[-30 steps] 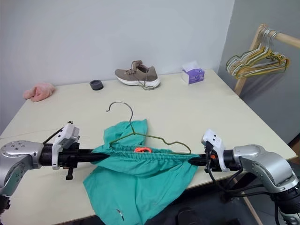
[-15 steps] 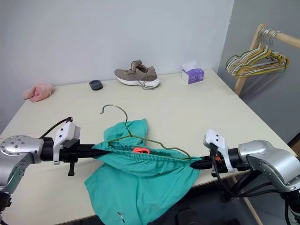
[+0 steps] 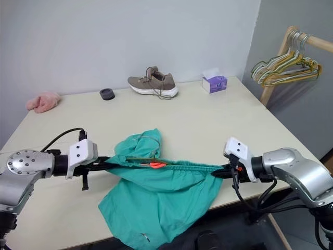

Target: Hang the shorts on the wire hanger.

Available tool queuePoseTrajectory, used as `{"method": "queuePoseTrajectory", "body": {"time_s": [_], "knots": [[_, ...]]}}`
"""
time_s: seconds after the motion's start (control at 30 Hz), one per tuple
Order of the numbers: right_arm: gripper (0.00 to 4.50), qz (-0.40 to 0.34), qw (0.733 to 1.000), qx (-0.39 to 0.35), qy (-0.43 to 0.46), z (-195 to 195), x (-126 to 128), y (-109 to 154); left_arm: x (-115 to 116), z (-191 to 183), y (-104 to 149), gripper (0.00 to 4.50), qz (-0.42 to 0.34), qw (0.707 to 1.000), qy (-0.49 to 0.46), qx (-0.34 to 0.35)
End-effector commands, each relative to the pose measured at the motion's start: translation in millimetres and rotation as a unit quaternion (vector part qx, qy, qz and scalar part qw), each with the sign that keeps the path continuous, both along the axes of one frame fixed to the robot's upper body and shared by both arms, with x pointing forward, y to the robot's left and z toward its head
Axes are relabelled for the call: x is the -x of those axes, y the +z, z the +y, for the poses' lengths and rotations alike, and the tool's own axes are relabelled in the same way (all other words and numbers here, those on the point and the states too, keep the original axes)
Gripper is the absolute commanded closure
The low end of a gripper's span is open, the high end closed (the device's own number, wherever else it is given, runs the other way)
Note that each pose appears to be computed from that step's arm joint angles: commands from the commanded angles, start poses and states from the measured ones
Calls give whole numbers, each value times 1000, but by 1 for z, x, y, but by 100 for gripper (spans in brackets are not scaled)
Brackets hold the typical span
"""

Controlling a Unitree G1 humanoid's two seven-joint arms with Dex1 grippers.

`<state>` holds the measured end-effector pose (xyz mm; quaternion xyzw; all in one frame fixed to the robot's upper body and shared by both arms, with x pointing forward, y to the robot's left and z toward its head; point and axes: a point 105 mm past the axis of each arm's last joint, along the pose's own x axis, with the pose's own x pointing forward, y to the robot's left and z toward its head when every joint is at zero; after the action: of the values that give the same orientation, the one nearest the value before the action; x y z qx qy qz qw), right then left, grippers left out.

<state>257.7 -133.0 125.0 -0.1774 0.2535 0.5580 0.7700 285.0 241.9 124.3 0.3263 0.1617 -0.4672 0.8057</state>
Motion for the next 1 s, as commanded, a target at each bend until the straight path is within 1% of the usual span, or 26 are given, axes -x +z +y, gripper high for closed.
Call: {"method": "queuePoseTrajectory", "body": {"time_s": [0.03, 0.17, 0.23, 0.3, 0.4, 0.53, 0.67, 0.8, 0.83, 0.87, 0.9, 0.93, 1.0], "knots": [[449, -36, 997, 45, -54, -19, -17, 5, -13, 44, 9, 450, -22, 994, 103, -41], [449, -59, 996, 46, -40, -6, -20, 6, -13, 25, 12, 450, -21, 997, 79, -2], [449, -75, 995, 37, -47, 6, -29, 9, -8, 8, 12, 450, -8, 999, 49, 22], [449, -86, 995, 27, -31, 19, -31, 12, -2, -9, 12, 450, 7, 999, 15, 41], [449, -92, 996, 16, -4, 33, -28, 17, 6, -22, 11, 450, 26, 998, -16, 51], [449, -93, 996, 8, 14, 44, -25, 21, 7, -23, 7, 450, 32, 998, -21, 45], [337, -92, 996, 8, 20, 49, -24, 22, 4, -25, 7, 450, 27, 998, -20, 50], [196, -89, 996, 11, 22, 44, -21, 26, 3, -29, 7, 450, 24, 998, -19, 63], [164, -91, 996, 17, 12, 40, -23, 27, 4, -30, 7, 450, 24, 997, -20, 67], [117, -92, 995, 24, 0, 36, -25, 27, 4, -31, 7, 450, 25, 997, -21, 69], [82, -93, 995, 34, -11, 30, -27, 25, 6, -32, 7, 450, 26, 997, -23, 71], [55, -92, 995, 43, -22, 25, -28, 22, 7, -32, 6, 450, 28, 997, -25, 72], [55, -90, 994, 53, -33, 20, -30, 17, 8, -33, 6, 450, 29, 997, -26, 73]]}}
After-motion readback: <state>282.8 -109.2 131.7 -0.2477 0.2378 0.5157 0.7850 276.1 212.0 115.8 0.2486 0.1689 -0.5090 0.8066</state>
